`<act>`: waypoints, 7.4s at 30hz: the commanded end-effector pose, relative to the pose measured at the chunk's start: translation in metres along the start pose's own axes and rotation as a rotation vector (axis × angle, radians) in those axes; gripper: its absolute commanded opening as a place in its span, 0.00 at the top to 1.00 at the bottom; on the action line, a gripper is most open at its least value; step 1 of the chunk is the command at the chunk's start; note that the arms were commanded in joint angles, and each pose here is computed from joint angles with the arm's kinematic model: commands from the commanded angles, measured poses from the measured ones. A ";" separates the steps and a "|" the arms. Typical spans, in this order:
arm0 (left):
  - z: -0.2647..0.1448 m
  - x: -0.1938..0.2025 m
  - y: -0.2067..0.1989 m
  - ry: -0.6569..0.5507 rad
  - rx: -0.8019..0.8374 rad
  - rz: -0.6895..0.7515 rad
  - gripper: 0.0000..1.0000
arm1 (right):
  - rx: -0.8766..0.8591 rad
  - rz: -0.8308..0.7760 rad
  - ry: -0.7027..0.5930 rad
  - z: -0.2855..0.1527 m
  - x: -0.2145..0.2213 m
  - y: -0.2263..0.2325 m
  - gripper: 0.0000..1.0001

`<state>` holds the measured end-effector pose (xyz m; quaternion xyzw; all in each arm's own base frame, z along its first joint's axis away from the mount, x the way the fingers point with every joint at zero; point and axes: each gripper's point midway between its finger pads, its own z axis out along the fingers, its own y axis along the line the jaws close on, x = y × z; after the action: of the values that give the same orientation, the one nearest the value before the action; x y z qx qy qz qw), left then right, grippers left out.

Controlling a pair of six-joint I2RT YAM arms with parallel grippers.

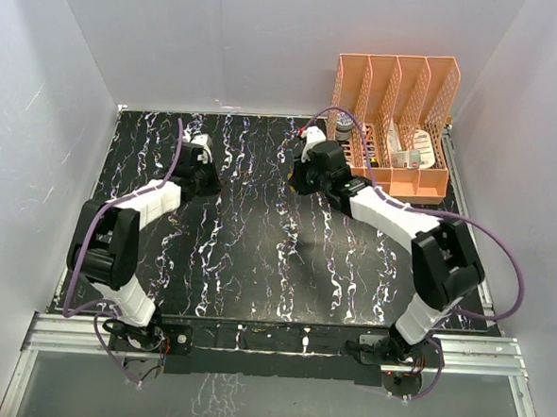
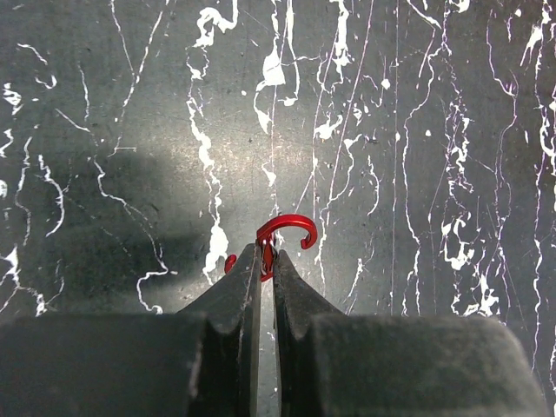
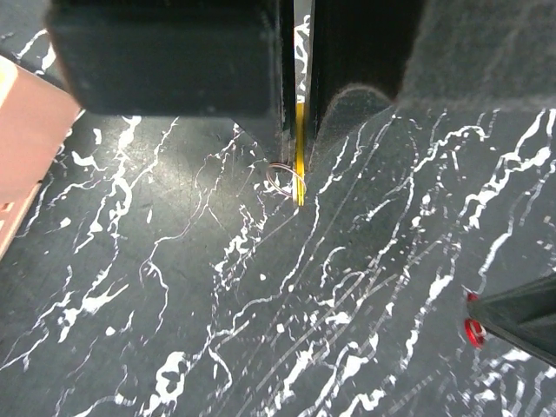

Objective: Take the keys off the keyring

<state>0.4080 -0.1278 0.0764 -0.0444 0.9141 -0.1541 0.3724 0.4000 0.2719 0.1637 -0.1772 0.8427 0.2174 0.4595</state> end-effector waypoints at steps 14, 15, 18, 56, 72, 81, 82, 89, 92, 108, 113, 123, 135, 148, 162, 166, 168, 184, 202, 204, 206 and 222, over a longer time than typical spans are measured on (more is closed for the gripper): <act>0.030 0.021 0.012 0.090 -0.017 -0.046 0.96 | 0.007 0.022 0.104 0.075 0.057 -0.015 1.00; 0.032 0.023 0.014 0.098 -0.024 -0.048 0.95 | 0.012 0.019 0.103 0.078 0.057 -0.017 1.00; 0.036 0.030 0.021 0.123 -0.041 -0.058 0.92 | 0.018 0.016 0.105 0.087 0.057 -0.020 1.00; -0.018 -0.040 0.023 -0.056 -0.114 0.018 0.13 | 0.157 -0.056 -0.245 0.004 -0.087 -0.029 0.39; 0.025 0.010 0.019 0.046 -0.009 -0.038 1.00 | 0.124 -0.034 -0.262 -0.001 -0.088 -0.024 0.42; 0.030 0.022 -0.002 0.062 0.124 -0.075 0.98 | 0.097 -0.024 -0.230 0.006 -0.074 -0.021 0.44; 0.029 0.022 -0.005 0.058 0.144 -0.082 0.93 | 0.085 -0.022 -0.227 0.007 -0.073 -0.019 0.44; 0.010 0.007 -0.037 0.013 0.308 -0.105 0.89 | -0.072 0.026 -0.188 0.016 -0.055 0.008 0.44; -0.001 0.001 -0.049 -0.004 0.374 -0.117 0.91 | -0.170 0.060 -0.222 0.015 -0.053 0.025 0.58; -0.064 -0.027 -0.116 -0.073 0.819 -0.194 1.00 | -0.342 0.105 -0.296 0.002 -0.063 0.062 0.54; -0.076 -0.032 -0.121 -0.085 0.841 -0.186 1.00 | -0.381 0.115 -0.336 -0.005 -0.075 0.071 0.54; -0.078 -0.033 -0.119 -0.087 0.817 -0.173 1.00 | -0.417 0.088 -0.337 -0.003 -0.078 0.098 0.57; -0.086 -0.037 -0.124 -0.094 0.837 -0.168 1.00 | -0.401 0.042 -0.340 0.003 -0.081 0.112 0.62; -0.100 -0.040 -0.127 -0.103 0.843 -0.148 1.00 | -0.335 0.028 -0.405 -0.007 -0.090 0.100 0.62; -0.117 -0.046 -0.135 -0.120 0.890 -0.152 1.00 | -0.305 0.027 -0.445 -0.011 -0.101 0.095 0.63; -0.120 -0.048 -0.136 -0.126 0.898 -0.155 1.00 | -0.323 0.034 -0.438 -0.008 -0.099 0.099 0.65; -0.120 -0.049 -0.137 -0.127 0.899 -0.154 1.00 | -0.328 0.036 -0.433 -0.006 -0.098 0.100 0.67; -0.116 -0.049 -0.137 -0.128 0.896 -0.165 1.00 | -0.385 0.016 -0.380 0.006 -0.085 0.125 0.80; -0.118 -0.060 -0.125 -0.146 0.741 -0.089 0.75 | -0.195 -0.051 -0.361 0.017 -0.077 0.107 1.00; -0.115 -0.063 -0.117 -0.152 0.678 -0.075 0.72 | -0.195 -0.052 -0.362 0.017 -0.077 0.107 1.00; -0.113 -0.063 -0.111 -0.149 0.626 -0.066 0.72 | -0.195 -0.050 -0.365 0.017 -0.078 0.107 1.00; -0.093 -0.052 -0.039 -0.199 0.218 -0.069 0.74 | -0.249 -0.008 -0.117 0.078 -0.014 0.118 1.00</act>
<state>0.3819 -0.1534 0.1881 -0.0297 0.8412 -0.3163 0.4376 0.4018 0.3950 0.1667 -0.2161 0.7739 0.3097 0.5084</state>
